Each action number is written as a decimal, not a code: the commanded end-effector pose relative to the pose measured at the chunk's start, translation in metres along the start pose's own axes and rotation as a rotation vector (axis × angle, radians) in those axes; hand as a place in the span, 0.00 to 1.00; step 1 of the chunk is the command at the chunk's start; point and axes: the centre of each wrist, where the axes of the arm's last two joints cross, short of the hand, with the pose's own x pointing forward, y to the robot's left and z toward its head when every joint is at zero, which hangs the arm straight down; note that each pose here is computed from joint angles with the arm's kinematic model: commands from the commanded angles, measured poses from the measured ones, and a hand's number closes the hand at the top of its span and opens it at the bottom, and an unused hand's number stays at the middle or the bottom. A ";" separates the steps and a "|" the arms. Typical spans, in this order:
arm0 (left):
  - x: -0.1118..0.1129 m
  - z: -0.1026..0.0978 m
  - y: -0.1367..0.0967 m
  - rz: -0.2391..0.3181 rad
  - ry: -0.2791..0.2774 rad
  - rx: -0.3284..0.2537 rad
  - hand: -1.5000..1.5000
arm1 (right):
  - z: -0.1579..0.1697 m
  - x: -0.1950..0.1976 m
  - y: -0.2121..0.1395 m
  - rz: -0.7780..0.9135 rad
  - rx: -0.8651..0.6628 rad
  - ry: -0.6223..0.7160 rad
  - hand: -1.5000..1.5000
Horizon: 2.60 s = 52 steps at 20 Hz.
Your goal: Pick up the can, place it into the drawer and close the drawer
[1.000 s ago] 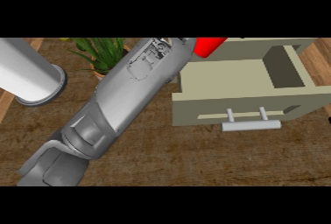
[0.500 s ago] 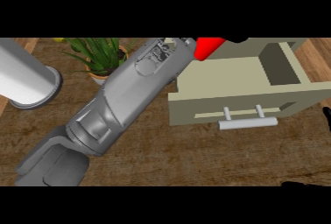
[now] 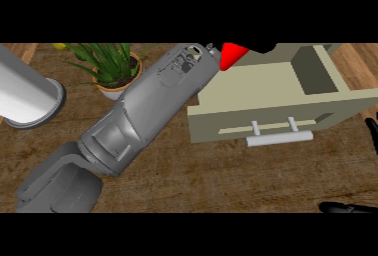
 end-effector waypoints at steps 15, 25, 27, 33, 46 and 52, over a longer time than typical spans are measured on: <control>-0.046 0.006 0.004 -0.089 0.013 0.109 0.00 | -0.011 0.014 0.018 0.011 0.043 -0.034 0.00; -0.057 0.010 0.004 -0.041 0.023 0.163 0.00 | -0.007 0.024 0.015 0.119 0.046 -0.095 0.00; -0.048 0.008 0.003 -0.013 0.033 0.161 0.00 | -0.004 0.030 0.001 0.223 0.062 -0.133 0.00; -0.035 0.010 -0.003 0.055 0.036 0.154 0.00 | -0.013 0.039 0.015 0.361 0.112 -0.202 0.00; -0.006 0.004 -0.005 0.107 -0.009 0.190 0.00 | -0.022 0.036 0.048 0.812 0.202 -0.253 0.00; -0.005 0.007 -0.002 0.118 0.006 0.147 0.00 | -0.040 -0.009 0.069 0.995 0.243 -0.217 0.00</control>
